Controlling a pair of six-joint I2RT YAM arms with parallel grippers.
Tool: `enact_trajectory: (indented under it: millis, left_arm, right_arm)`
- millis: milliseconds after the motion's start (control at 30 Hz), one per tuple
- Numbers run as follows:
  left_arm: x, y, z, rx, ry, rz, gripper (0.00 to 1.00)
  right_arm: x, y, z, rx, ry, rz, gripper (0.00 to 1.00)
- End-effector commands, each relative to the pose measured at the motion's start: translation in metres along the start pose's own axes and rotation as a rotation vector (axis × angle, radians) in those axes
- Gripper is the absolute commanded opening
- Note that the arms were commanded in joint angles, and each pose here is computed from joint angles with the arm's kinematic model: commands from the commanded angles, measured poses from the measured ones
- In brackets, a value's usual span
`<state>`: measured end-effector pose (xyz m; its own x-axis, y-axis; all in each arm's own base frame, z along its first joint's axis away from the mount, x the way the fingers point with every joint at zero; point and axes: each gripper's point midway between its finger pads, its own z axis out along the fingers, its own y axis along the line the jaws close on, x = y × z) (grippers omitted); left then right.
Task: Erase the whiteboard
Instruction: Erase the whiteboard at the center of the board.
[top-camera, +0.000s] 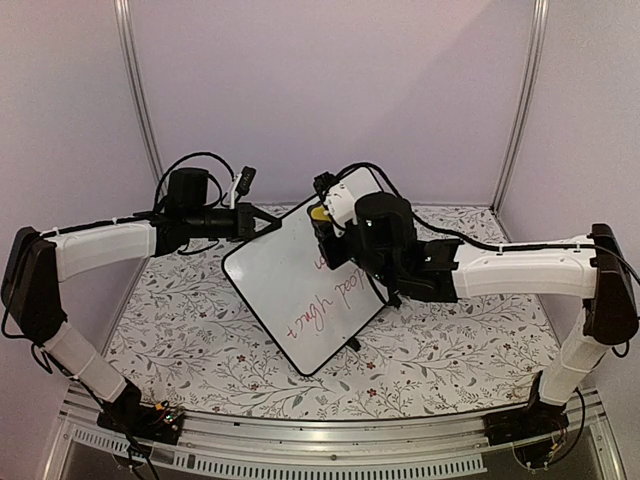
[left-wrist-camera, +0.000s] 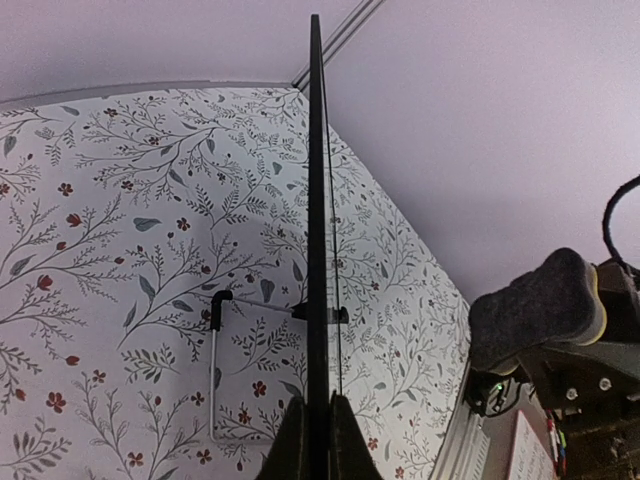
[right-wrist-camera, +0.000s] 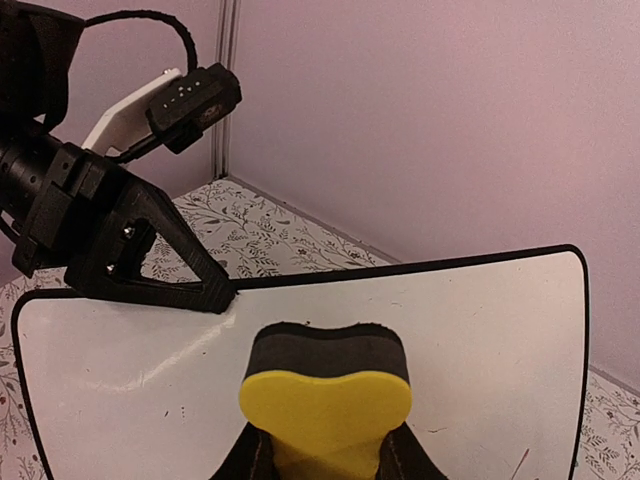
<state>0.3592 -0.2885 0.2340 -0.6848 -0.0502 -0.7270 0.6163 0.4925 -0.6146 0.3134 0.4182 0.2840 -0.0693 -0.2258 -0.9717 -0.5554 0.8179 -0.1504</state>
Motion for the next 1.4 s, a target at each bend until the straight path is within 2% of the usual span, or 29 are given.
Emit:
enact_trajectory:
  millis: [0, 167, 467, 1000, 1200, 1367]
  left_arm:
    - [-0.011, -0.027, -0.006, 0.073, -0.035, 0.076, 0.00]
    - [-0.011, -0.027, -0.006, 0.072, -0.036, 0.078, 0.00]
    - [-0.012, -0.027, -0.006, 0.072, -0.036, 0.077, 0.00]
    - [-0.012, -0.023, -0.006, 0.062, -0.035, 0.069, 0.00]
    - [-0.011, -0.021, -0.005, 0.050, -0.035, 0.062, 0.00]
    - [-0.010, -0.018, -0.003, 0.041, -0.030, 0.051, 0.00]
  right_arm:
    - [-0.003, 0.009, 0.023, -0.033, -0.055, -0.013, 0.00]
    - [0.015, 0.019, 0.045, -0.065, -0.027, -0.032, 0.00]
    - [0.052, 0.011, 0.065, -0.114, 0.043, 0.004, 0.00]
    - [0.121, 0.014, 0.039, -0.170, 0.170, 0.027, 0.00]
    - [0.121, 0.008, 0.032, -0.158, 0.165, 0.033, 0.00]
    - [0.098, 0.008, 0.040, -0.146, 0.115, 0.019, 0.00]
